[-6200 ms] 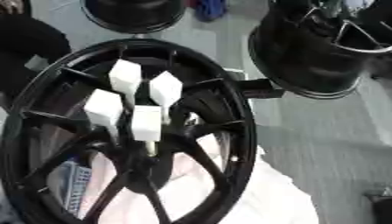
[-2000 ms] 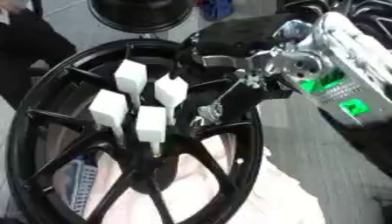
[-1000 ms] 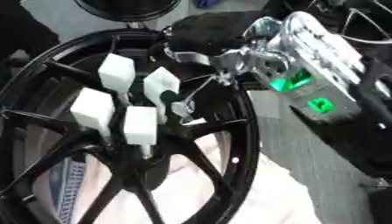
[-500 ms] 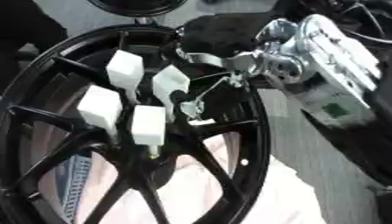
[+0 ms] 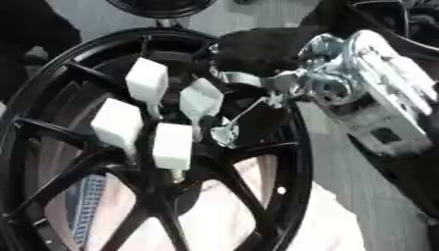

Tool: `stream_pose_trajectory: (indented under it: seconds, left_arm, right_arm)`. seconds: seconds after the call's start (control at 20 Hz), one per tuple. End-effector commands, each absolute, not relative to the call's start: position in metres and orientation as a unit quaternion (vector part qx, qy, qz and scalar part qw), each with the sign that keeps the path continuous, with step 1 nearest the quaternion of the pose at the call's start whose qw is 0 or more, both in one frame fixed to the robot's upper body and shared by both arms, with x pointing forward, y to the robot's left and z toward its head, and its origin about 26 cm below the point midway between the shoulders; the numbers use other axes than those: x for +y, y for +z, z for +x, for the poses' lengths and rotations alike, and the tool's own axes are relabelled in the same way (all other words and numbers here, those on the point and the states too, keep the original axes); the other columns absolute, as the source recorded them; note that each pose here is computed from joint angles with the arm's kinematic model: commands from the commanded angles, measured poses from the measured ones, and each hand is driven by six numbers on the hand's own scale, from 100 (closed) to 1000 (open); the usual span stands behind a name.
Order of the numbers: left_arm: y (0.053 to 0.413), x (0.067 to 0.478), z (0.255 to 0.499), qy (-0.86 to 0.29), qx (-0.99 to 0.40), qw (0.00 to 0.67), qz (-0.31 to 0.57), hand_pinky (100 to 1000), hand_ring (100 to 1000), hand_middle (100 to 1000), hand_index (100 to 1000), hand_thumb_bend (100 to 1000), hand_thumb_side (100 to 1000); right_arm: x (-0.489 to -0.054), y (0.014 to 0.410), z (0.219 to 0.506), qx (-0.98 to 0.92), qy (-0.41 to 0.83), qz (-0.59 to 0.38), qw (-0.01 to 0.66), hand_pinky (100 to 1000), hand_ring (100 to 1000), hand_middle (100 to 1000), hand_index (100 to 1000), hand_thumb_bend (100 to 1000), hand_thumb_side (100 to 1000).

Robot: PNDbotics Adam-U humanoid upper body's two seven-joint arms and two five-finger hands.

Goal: Pull the pin out of the wheel hub.

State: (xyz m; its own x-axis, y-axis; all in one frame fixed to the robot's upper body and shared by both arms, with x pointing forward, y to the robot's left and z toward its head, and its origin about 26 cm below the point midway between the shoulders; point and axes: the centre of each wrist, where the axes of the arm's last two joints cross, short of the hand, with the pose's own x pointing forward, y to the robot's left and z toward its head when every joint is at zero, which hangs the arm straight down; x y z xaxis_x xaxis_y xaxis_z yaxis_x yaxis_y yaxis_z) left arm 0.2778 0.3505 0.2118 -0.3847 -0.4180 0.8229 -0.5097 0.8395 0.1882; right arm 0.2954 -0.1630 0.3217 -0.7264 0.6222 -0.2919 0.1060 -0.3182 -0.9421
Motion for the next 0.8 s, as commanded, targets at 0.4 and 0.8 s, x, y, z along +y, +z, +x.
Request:
stream_pose_trajectory:
  seconds: [0.4, 0.8]
  left_arm:
    - [0.2194, 0.3517, 0.2756, 0.048, -0.836, 0.469, 0.282, 746, 644, 607, 745, 100, 425]
    - [0.2190, 0.3512, 0.2758, 0.050, -0.836, 0.470, 0.280, 746, 644, 608, 745, 100, 430]
  right_arm:
    - [-0.1697, 0.3297, 0.2938, -0.552, 0.737, -0.352, 0.170, 1000, 875, 864, 897, 160, 538]
    - [-0.1708, 0.3296, 0.2939, -0.555, 0.735, -0.351, 0.171, 1000, 858, 835, 883, 142, 532]
